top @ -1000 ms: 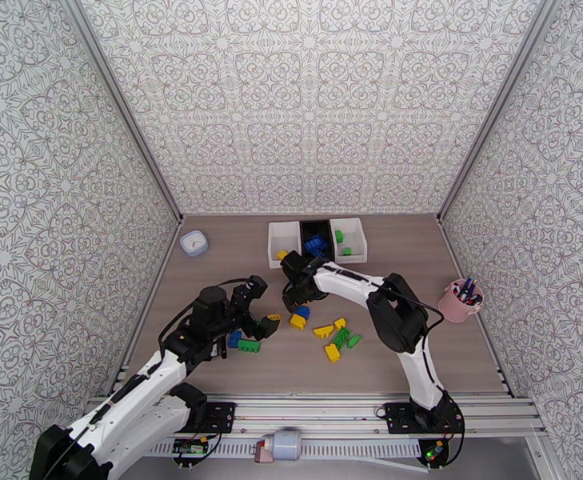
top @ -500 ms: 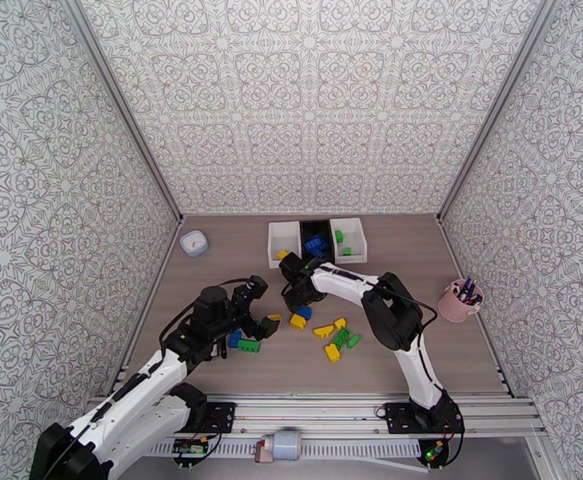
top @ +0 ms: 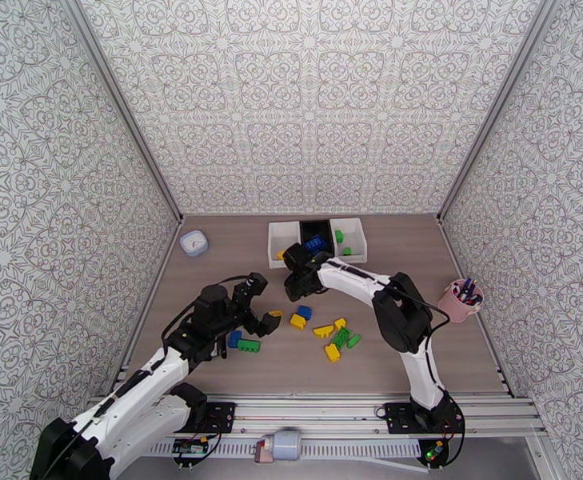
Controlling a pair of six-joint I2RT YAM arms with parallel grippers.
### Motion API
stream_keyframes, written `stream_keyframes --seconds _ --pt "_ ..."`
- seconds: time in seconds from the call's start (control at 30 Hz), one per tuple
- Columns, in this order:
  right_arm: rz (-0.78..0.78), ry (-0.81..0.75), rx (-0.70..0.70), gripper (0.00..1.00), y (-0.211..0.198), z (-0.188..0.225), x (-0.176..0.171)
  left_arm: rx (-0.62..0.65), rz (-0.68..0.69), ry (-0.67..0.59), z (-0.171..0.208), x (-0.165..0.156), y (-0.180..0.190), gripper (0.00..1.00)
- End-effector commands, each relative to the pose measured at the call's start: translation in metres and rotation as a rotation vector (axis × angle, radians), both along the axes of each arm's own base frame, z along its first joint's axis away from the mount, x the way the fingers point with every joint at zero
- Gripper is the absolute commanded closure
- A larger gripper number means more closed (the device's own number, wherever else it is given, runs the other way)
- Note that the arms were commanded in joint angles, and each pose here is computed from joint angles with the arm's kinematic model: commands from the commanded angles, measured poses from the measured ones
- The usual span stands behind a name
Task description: Sort the legos into containers by color
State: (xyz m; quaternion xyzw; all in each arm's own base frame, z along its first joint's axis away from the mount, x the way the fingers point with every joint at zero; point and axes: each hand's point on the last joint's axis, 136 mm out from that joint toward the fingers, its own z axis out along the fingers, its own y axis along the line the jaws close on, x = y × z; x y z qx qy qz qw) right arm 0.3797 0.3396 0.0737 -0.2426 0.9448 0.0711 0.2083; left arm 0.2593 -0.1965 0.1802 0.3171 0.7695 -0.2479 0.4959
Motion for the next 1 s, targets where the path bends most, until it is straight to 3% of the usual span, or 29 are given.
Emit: stream_keyframes --seconds 0.0,0.33,0.6,0.77,0.97 --pt "-0.005 -0.125 0.071 0.41 0.015 0.036 0.034 -0.018 0.026 -0.016 0.003 0.007 0.001 0.00" --pt "-0.018 -0.249 0.106 0.40 0.037 0.056 0.115 -0.017 0.054 -0.034 0.006 0.011 0.004 0.00" --pt "-0.014 -0.308 0.112 0.39 0.049 0.047 0.154 0.003 0.076 -0.038 0.005 0.012 0.009 0.00" --pt "-0.018 -0.332 0.115 0.26 0.048 0.060 0.161 0.012 0.080 -0.040 0.006 0.013 0.010 0.00" --pt "-0.051 -0.304 0.112 0.12 0.026 0.078 0.134 0.019 0.056 -0.037 0.006 0.010 0.008 0.00"
